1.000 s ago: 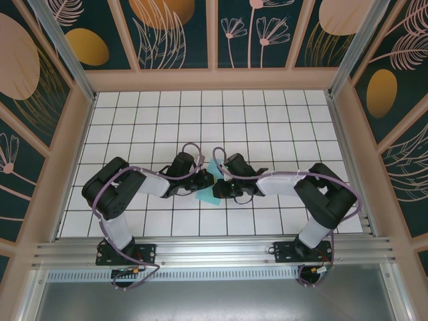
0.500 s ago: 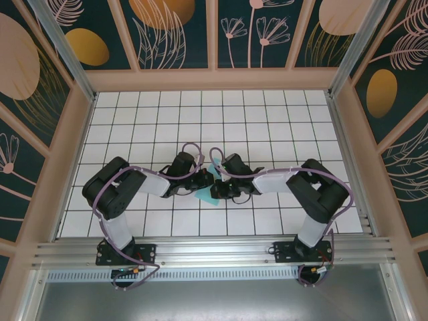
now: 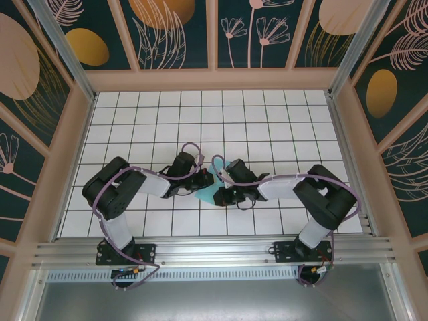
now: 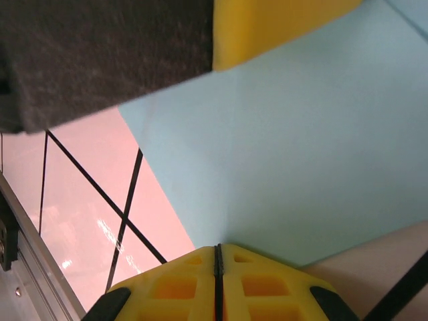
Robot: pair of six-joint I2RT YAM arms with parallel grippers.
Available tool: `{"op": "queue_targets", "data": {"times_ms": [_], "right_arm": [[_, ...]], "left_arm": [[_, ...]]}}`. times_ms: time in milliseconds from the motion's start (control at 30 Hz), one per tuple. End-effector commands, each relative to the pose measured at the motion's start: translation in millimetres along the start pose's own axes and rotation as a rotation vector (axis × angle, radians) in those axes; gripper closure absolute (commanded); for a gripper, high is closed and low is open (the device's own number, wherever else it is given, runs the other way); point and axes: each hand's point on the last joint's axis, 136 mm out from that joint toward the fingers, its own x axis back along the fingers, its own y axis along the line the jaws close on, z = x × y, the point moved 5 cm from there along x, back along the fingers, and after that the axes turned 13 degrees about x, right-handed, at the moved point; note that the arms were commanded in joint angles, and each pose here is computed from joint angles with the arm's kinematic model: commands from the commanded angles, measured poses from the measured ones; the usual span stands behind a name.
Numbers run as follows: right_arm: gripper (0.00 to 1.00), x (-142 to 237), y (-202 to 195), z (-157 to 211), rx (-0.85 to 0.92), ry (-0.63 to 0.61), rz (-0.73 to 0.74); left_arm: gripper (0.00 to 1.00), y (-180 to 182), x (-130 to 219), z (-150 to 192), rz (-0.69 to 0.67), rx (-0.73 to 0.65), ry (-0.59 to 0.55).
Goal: Fold a paper plane with a square sheet of paper (pick it up from the middle)
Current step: Fold the triangle a second time at the center of the table.
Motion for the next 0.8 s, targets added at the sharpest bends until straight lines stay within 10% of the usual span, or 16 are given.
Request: {"op": "queue_targets", "data": {"times_ms": [0,467,767], "right_arm": [[0.88,2,-7,67,-0.069,0.281,0.031],[0.88,20,6,47,-0.026,0.240,0.014],[0.84,66,-24,-4,-0.171,-0.087,0.158]], "left_arm": [[0.96,45,1,6,-0.180,0.056,-0.024],[0.95,33,3,0,-0.183,0.019,-0.033],[0.94,20,1,-1,-0.130,0.024,-0.021]]}}
